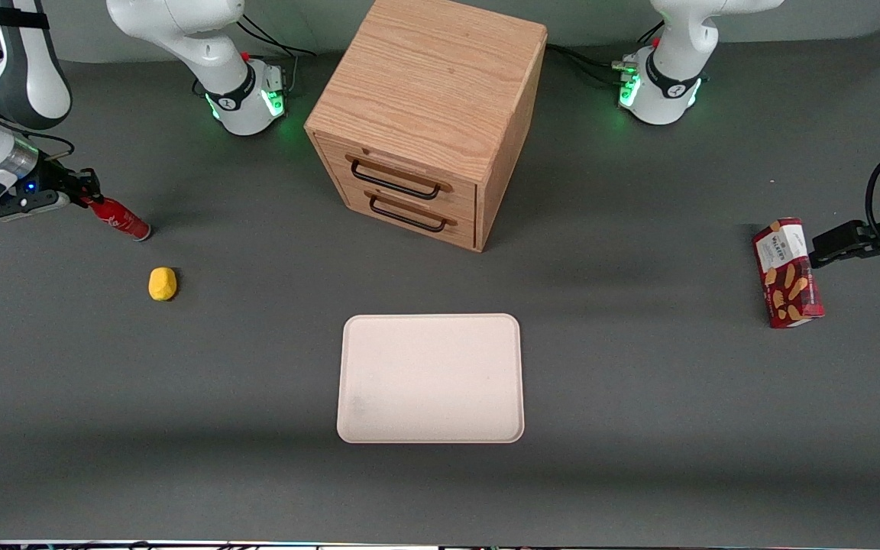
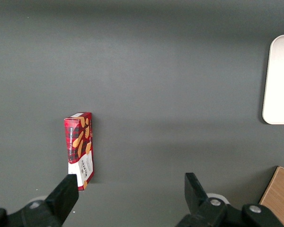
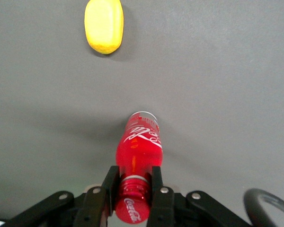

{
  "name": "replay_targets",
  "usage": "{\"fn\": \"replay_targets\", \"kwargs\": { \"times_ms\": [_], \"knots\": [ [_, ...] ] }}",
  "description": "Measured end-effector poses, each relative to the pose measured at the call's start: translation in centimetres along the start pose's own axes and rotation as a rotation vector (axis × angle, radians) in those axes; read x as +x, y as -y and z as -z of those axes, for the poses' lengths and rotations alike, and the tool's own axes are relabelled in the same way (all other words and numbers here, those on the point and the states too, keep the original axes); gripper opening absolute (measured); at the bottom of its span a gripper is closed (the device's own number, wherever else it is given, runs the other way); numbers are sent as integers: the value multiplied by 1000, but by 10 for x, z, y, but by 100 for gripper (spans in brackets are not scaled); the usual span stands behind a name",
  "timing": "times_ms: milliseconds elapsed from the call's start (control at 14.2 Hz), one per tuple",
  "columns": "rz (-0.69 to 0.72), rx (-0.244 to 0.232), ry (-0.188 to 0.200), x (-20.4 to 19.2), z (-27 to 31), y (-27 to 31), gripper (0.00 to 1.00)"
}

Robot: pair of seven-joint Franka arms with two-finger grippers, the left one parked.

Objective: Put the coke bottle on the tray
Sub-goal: 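Lift the bottle and carry it toward the white tray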

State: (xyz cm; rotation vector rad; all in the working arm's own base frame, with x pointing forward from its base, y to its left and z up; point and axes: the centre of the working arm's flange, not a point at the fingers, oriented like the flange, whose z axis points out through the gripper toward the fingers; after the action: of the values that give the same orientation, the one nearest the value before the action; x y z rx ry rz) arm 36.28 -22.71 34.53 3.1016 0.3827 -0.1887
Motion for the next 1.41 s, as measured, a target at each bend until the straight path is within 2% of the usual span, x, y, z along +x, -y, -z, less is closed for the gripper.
{"fn": "replay_targets", "kwargs": {
  "times_ms": [282,493,704,845,1056,1197,1408],
  "knots": [
    [15,-52,50,42,70,10,32],
    [22,-50,85,90,138,27,32],
    [35,-44,98,143,201,47,32],
    [52,-36,86,176,233,64,32],
    [103,-51,62,219,265,97,32],
    [128,-67,31,247,280,128,32],
    [119,-44,-13,289,284,183,32]
  ]
}}
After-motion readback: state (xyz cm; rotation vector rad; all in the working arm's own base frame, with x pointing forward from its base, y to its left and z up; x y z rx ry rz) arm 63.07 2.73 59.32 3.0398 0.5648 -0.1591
